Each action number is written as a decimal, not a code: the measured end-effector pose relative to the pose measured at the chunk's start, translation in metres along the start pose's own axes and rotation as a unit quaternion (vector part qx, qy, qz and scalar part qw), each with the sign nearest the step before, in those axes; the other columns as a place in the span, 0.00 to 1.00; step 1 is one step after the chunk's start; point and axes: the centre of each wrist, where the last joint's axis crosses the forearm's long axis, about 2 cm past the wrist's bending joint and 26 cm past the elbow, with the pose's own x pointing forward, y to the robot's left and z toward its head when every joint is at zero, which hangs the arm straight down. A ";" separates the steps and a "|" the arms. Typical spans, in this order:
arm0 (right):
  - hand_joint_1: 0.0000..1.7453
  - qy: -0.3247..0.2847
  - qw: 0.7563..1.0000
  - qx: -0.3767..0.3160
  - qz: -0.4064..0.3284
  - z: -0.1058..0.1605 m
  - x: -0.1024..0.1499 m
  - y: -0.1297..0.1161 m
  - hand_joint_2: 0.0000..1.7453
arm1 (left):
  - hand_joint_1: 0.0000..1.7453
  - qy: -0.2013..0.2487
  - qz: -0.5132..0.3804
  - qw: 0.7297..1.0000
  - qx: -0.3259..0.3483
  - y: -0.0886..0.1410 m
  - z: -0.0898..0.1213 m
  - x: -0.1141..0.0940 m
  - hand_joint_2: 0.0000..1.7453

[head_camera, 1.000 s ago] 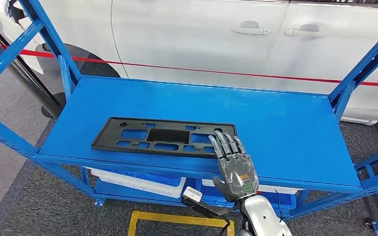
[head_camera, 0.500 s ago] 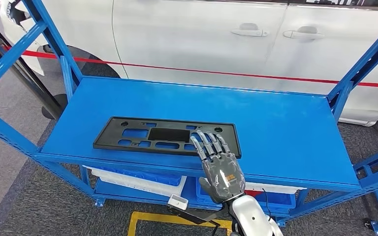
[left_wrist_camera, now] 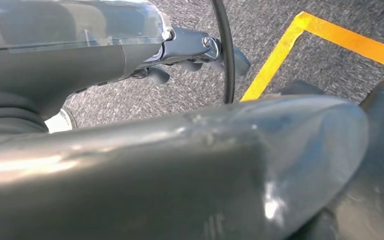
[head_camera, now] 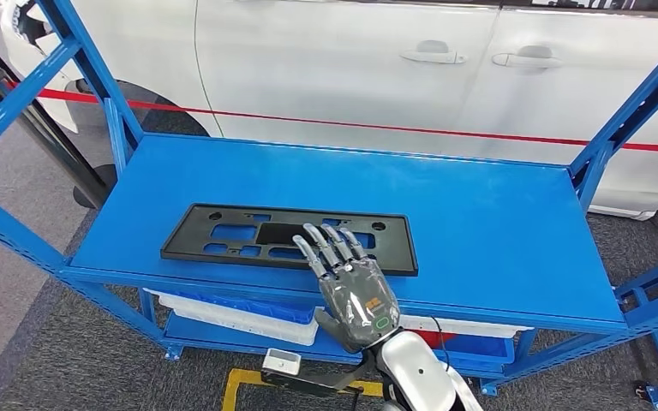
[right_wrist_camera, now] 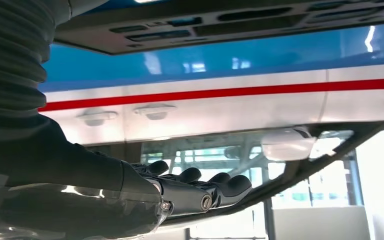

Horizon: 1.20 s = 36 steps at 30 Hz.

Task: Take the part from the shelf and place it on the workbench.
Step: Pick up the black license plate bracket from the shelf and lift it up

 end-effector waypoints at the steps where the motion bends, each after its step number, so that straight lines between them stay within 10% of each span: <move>1: 0.00 -0.010 1.000 -0.001 0.001 -0.004 0.004 -0.002 1.00 | 0.00 -0.001 -0.001 1.000 -0.001 0.000 -0.001 0.001 0.00; 25: 0.00 -0.018 0.996 0.039 0.083 -0.056 0.010 -0.002 1.00 | 0.00 -0.030 -0.017 0.999 -0.004 0.001 -0.015 -0.006 0.00; 36: 0.00 0.080 0.987 0.098 0.104 -0.049 -0.036 0.020 1.00 | 0.00 -0.039 -0.014 0.999 0.013 0.005 -0.015 -0.014 0.00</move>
